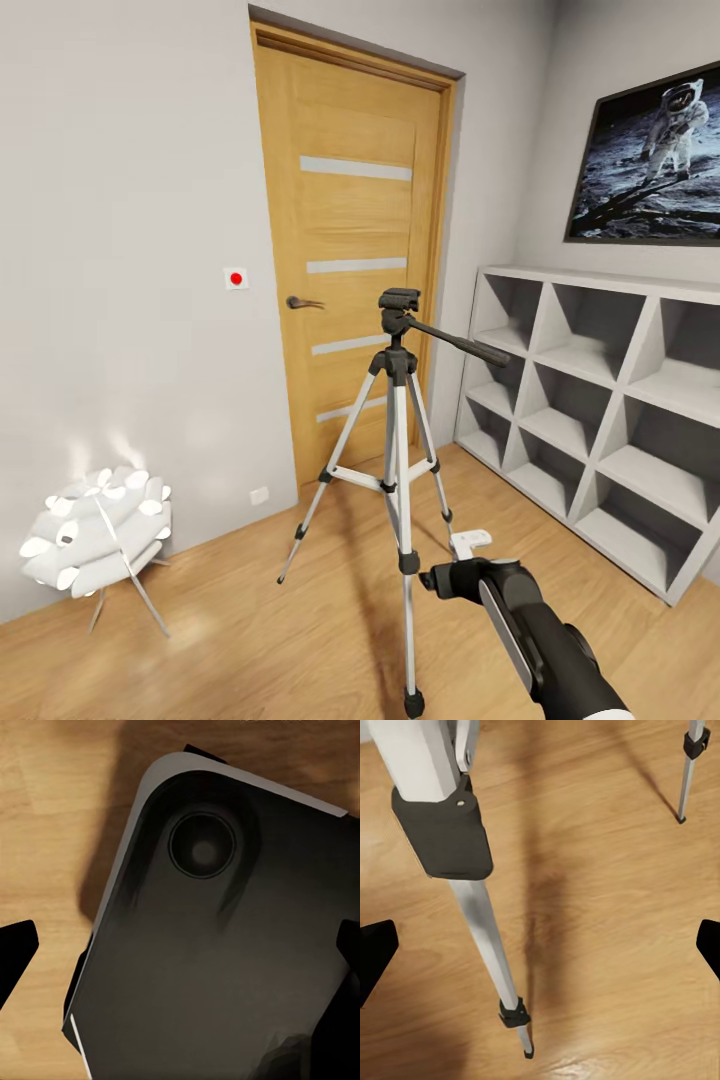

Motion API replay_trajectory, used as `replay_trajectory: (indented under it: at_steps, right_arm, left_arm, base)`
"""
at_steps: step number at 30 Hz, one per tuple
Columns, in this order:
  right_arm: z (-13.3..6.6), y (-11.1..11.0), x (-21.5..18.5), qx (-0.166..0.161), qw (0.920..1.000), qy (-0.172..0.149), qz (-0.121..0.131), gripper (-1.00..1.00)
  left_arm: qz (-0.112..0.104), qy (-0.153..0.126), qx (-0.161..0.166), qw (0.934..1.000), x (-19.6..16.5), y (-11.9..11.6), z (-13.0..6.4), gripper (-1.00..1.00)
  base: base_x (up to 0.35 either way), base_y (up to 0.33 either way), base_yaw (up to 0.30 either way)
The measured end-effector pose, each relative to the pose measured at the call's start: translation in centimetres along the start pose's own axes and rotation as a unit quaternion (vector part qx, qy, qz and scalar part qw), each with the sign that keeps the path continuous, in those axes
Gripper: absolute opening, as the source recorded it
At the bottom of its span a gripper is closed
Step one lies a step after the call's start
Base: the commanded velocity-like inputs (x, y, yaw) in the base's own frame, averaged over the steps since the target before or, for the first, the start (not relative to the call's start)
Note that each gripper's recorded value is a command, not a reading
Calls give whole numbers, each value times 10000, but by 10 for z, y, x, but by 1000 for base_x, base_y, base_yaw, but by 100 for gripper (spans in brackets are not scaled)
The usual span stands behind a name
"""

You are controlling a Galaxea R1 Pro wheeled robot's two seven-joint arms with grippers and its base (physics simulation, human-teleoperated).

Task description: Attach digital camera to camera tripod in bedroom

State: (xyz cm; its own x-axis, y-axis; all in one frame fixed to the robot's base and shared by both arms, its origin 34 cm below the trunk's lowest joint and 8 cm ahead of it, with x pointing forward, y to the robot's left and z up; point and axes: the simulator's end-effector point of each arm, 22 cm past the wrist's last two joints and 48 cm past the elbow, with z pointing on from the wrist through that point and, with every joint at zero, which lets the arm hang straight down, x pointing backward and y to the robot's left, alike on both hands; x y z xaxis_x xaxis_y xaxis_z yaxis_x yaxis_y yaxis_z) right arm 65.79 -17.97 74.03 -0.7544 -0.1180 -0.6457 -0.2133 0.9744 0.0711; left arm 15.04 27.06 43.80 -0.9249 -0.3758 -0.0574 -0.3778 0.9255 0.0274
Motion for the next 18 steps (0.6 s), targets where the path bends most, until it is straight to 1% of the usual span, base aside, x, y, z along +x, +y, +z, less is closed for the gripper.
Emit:
replay_trajectory:
  at_steps: [4, 5, 9, 13, 18]
  right_arm:
    - [-2, 10, -4, -253, 9997, -60, 4, 100]
    - [-3, 16, -5, -404, 9992, -77, 11, 100]
    - [-5, 29, -7, -751, 9971, -106, 46, 100]
    - [-7, 35, -8, -916, 9957, -124, 66, 100]
    - [-7, 38, -8, -977, 9951, -136, 68, 100]
  left_arm:
    - [-18, 1, -1, 10000, 0, 0, 0, 100]
    - [-23, 2, -1, 10000, 0, 0, 0, 100]
    - [-31, 2, -1, 10000, 0, -1, 0, 100]
    - [-36, 2, -1, 10000, 0, -1, 0, 100]
    - [-38, 2, -1, 10000, 0, -1, 0, 100]
  base:
    - [0, 0, 0]
    - [0, 0, 0]
    - [0, 0, 0]
    - [0, 0, 0]
    - [0, 0, 0]
